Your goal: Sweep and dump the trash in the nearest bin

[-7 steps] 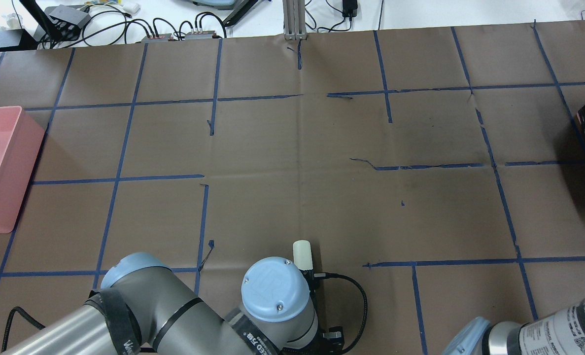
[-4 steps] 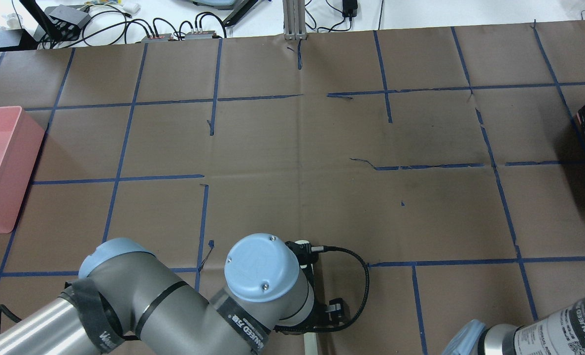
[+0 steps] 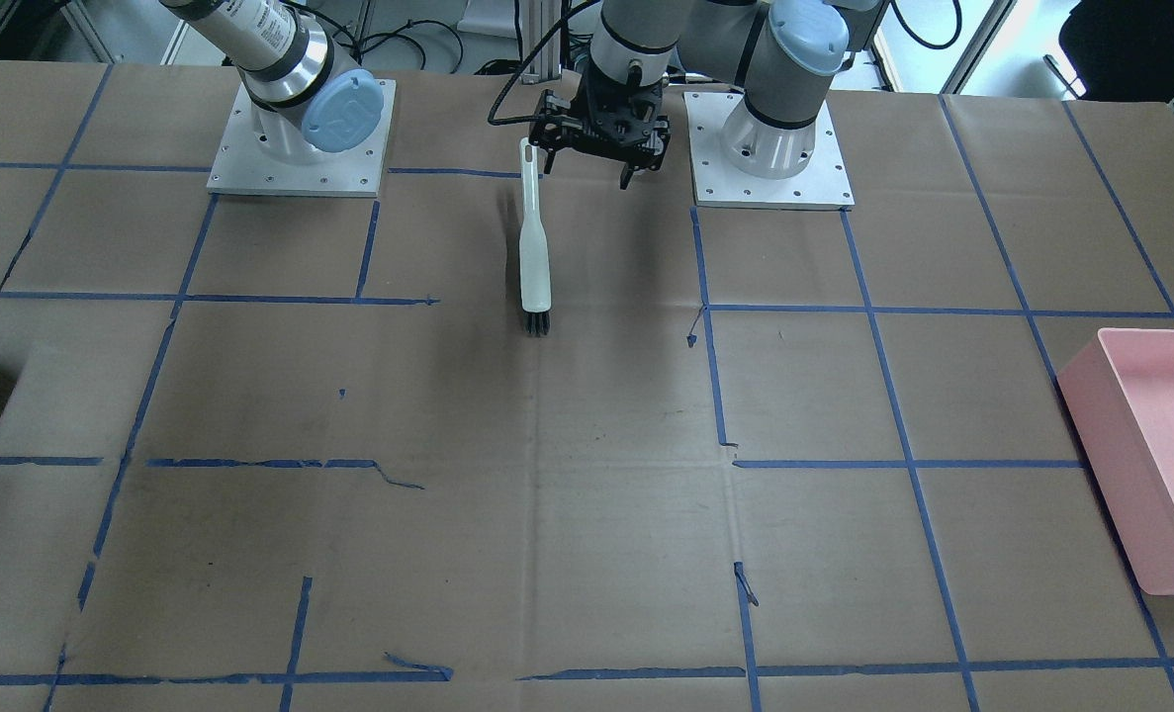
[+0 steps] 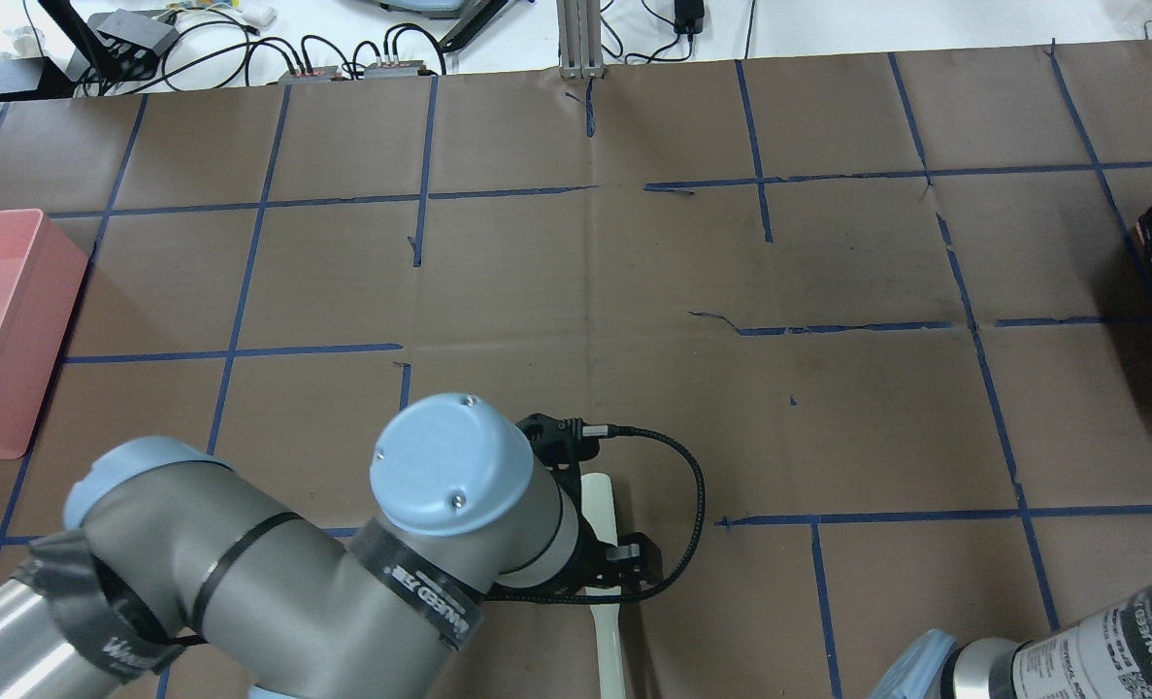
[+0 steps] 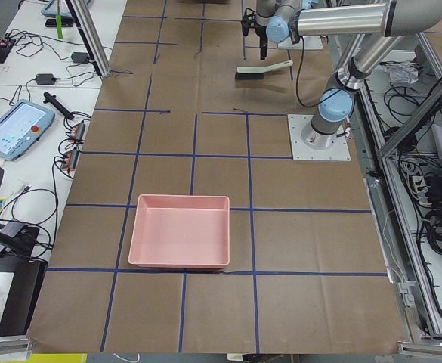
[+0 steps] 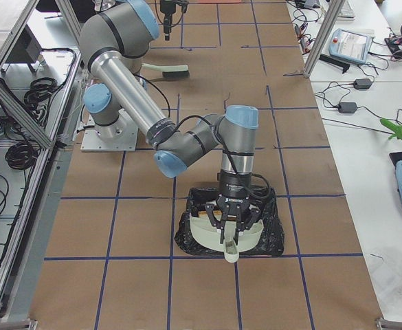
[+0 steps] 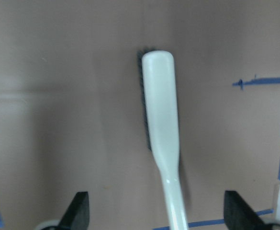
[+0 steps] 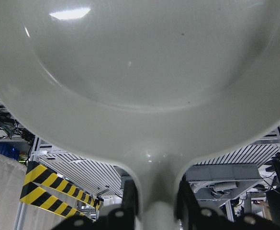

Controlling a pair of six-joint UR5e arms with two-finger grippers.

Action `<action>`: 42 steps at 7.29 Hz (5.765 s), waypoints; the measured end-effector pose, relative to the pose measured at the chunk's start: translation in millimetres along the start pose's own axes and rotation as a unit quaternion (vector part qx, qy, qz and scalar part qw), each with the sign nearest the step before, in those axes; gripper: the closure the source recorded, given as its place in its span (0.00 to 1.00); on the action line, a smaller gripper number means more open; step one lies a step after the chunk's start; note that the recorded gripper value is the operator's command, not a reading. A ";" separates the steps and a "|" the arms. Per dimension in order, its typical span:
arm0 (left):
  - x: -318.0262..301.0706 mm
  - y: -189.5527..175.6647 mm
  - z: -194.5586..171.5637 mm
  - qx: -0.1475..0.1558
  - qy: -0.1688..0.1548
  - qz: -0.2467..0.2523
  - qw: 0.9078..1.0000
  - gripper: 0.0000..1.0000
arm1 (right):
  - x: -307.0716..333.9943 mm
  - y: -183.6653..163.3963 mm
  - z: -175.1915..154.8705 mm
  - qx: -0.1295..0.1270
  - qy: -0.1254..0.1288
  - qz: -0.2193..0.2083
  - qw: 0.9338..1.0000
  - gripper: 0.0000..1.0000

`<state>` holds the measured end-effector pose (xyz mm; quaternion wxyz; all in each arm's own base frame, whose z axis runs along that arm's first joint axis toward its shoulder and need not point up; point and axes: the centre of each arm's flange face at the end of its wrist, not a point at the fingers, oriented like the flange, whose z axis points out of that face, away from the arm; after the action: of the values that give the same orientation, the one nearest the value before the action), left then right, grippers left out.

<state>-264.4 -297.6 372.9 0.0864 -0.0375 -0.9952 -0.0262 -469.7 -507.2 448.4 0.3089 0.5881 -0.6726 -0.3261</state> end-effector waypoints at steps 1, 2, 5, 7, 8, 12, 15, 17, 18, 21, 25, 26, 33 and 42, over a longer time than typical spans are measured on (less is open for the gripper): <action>-24.8 -11.4 -24.3 0.013 -0.009 0.013 1.000 0.01 | -2.0 -3.2 -0.7 -0.009 -0.001 0.003 1.000 0.99; -47.7 -22.4 -47.9 0.027 -0.016 0.023 0.999 0.01 | -2.2 -5.8 -4.2 -0.019 -0.005 0.003 1.000 0.99; -90.7 -45.3 -115.7 0.054 -0.063 0.051 0.995 0.01 | 7.3 -13.3 -29.3 -0.036 -0.001 -0.004 0.999 0.99; -91.1 -54.5 -153.7 0.069 -0.072 0.054 0.994 0.00 | 1.8 -1.8 -51.8 -0.043 0.007 -0.003 0.999 0.99; -93.3 -62.0 -168.8 0.077 -0.087 0.052 0.992 0.00 | -3.2 4.3 -63.0 -0.045 0.011 -0.007 0.999 0.99; -105.4 -124.5 -180.8 0.073 -0.105 0.035 0.991 0.00 | -23.5 15.9 -132.7 -0.021 0.040 -0.032 0.998 1.00; -107.2 -146.3 -176.8 0.069 -0.081 0.024 0.994 0.00 | -15.8 -2.4 -178.4 -0.005 0.079 -0.026 0.997 1.00; -109.1 -150.8 -169.3 0.063 -0.081 0.025 0.994 0.00 | -30.1 -18.8 -204.4 0.043 0.077 0.020 0.996 1.00; -109.9 -152.7 -165.7 0.059 -0.081 0.026 0.995 0.00 | -44.0 -27.6 -216.5 0.082 0.068 0.053 0.993 1.00; -111.8 -158.3 -157.8 0.051 -0.080 0.030 0.995 0.00 | -68.8 -56.8 -236.6 0.207 0.020 0.153 0.966 1.00; -111.8 -159.7 -156.5 0.051 -0.078 0.024 0.995 0.00 | -69.3 -131.9 -302.7 0.314 -0.080 0.282 0.903 1.00; -111.8 -159.9 -157.3 0.053 -0.078 0.024 0.995 0.00 | -65.9 -158.5 -329.1 0.330 -0.102 0.315 0.884 1.00; -111.1 -159.5 -163.9 0.064 -0.081 0.027 0.994 0.00 | -49.5 -383.2 -485.1 0.341 -0.252 0.446 0.788 0.99; -112.3 -149.7 -158.9 0.054 -0.084 0.029 0.995 0.00 | -26.0 -636.1 -571.7 0.274 -0.329 0.511 0.745 0.99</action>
<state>-138.9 -463.8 502.8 0.0050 -0.0641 -0.9974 0.0333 365.3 -585.4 278.5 0.0145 0.0716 -0.9929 -0.0941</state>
